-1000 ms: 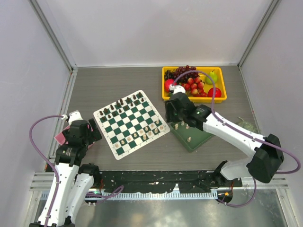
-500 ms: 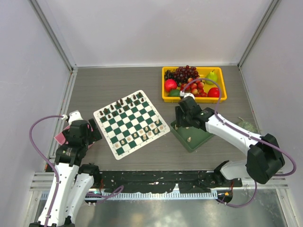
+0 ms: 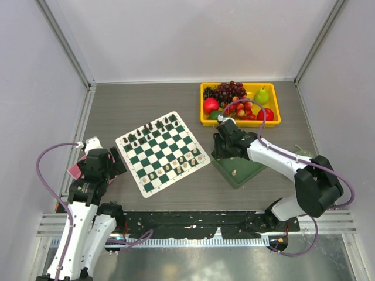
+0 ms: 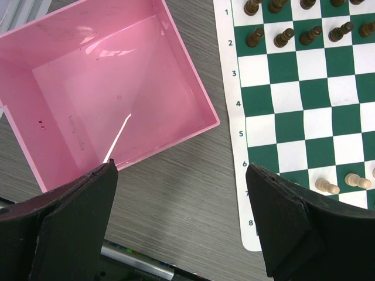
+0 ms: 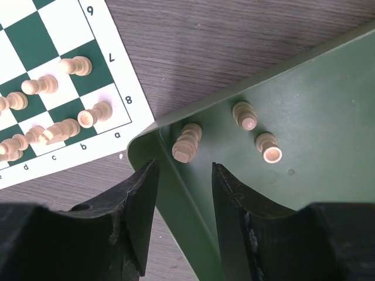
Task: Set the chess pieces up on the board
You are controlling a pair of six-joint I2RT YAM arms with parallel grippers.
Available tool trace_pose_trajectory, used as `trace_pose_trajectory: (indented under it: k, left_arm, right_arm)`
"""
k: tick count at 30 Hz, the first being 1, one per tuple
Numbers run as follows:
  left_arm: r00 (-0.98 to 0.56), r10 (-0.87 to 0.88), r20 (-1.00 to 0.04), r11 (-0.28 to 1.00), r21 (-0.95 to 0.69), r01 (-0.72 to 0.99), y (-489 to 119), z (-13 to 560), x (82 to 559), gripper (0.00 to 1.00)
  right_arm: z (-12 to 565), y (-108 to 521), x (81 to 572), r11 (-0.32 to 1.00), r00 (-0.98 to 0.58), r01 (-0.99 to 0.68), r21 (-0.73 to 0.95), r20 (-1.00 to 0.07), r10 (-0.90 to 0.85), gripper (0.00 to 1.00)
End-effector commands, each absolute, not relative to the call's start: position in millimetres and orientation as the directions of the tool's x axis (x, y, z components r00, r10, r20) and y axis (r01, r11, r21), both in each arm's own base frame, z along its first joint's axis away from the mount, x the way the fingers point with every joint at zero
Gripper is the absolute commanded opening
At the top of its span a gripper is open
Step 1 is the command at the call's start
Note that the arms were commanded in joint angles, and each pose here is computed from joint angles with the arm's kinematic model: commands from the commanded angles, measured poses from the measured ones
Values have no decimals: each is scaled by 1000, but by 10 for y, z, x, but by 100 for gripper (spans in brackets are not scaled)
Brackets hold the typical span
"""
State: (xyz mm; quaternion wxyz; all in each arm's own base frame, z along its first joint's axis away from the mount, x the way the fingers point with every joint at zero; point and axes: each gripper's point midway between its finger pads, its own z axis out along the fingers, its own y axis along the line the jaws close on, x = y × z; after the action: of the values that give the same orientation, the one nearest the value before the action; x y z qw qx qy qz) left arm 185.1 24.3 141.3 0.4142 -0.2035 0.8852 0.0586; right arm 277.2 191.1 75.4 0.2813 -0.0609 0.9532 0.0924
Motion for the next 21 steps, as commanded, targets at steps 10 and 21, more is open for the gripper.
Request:
trace_pose_trajectory:
  k: [10, 21]
  left_arm:
    - [-535, -315, -784, 909, -86, -409, 248, 1533, 1935, 99]
    - [-535, -315, -784, 908, -85, -410, 251, 1534, 1934, 99]
  right_arm:
    - [744, 2039, 2942, 971, -820, -182, 157, -570, -61, 39]
    - [691, 2044, 2976, 972, -821, -189, 140, -566, -78, 40]
